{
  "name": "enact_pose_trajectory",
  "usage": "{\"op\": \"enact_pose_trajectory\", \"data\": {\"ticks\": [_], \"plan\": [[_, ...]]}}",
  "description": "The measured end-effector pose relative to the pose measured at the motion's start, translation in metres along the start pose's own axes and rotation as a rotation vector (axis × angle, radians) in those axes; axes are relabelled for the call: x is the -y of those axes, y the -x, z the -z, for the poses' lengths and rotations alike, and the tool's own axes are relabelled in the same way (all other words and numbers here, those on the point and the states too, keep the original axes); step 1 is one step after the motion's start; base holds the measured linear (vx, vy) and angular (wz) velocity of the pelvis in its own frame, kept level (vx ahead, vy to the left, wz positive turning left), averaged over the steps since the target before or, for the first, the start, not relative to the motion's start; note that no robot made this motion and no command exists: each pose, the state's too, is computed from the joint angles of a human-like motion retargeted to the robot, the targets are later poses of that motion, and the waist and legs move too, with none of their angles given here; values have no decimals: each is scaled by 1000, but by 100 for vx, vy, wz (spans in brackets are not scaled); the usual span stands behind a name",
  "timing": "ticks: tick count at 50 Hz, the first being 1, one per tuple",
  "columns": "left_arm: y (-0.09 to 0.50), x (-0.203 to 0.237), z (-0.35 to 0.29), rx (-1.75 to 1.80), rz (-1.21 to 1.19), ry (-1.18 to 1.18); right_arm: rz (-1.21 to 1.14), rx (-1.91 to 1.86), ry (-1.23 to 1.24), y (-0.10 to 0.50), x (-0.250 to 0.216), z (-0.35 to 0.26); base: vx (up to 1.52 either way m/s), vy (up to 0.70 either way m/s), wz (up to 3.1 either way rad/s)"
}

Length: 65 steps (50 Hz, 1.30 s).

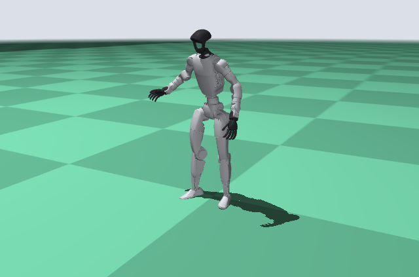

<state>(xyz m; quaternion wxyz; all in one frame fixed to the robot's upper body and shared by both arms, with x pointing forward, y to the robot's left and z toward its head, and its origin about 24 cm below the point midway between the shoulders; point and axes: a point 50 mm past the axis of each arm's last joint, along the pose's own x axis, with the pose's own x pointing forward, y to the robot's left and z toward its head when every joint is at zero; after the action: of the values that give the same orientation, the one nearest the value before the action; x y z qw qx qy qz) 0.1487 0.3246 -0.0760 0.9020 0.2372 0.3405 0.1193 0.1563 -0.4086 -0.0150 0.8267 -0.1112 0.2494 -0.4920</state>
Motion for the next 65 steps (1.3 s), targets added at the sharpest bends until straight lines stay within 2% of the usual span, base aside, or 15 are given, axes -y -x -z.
{"op": "enact_pose_trajectory", "data": {"ticks": [3,6,12,15,19,28,32,35,42,45,48,55,58,61,65], "plan": [[2,-11,4,-13,-27,-24,243,-111,49,-9,29,9,-4,15,44],[5,-16,9,-25,-52,-24,272,-54,159,-12,33,1,-5,11,12],[16,-14,31,-75,-52,-70,-72,409,418,3,-19,-58,-7,4,-11],[20,-8,41,-108,7,-79,-352,636,405,29,-51,-93,-2,1,-2],[22,-5,45,-117,45,-94,-459,758,321,48,-61,-113,-1,3,23],[16,-15,30,-72,-64,-34,142,299,263,-7,9,-58,2,9,55],[15,-18,29,-76,-91,-21,200,265,318,-12,17,-55,2,2,15],[18,-22,35,-101,-113,8,32,416,335,2,-1,-73,7,0,13],[25,-18,50,-157,-33,3,-743,708,86,71,-67,-124,6,-10,-20],[24,-17,49,-158,-14,-2,-849,684,-40,78,-72,-129,3,-10,4],[20,-18,42,-135,-31,11,-692,625,-47,60,-61,-120,3,-10,24],[17,-23,36,-120,-111,58,38,402,307,-4,-1,-90,3,-7,31],[21,-26,43,-146,-141,51,193,374,364,-13,9,-93,4,-8,3],[28,-23,55,-187,-138,58,91,480,363,-5,-11,-110,7,-15,-25],[37,-10,71,-235,-29,56,-344,736,320,32,-59,-144,7,-14,-28]]}}
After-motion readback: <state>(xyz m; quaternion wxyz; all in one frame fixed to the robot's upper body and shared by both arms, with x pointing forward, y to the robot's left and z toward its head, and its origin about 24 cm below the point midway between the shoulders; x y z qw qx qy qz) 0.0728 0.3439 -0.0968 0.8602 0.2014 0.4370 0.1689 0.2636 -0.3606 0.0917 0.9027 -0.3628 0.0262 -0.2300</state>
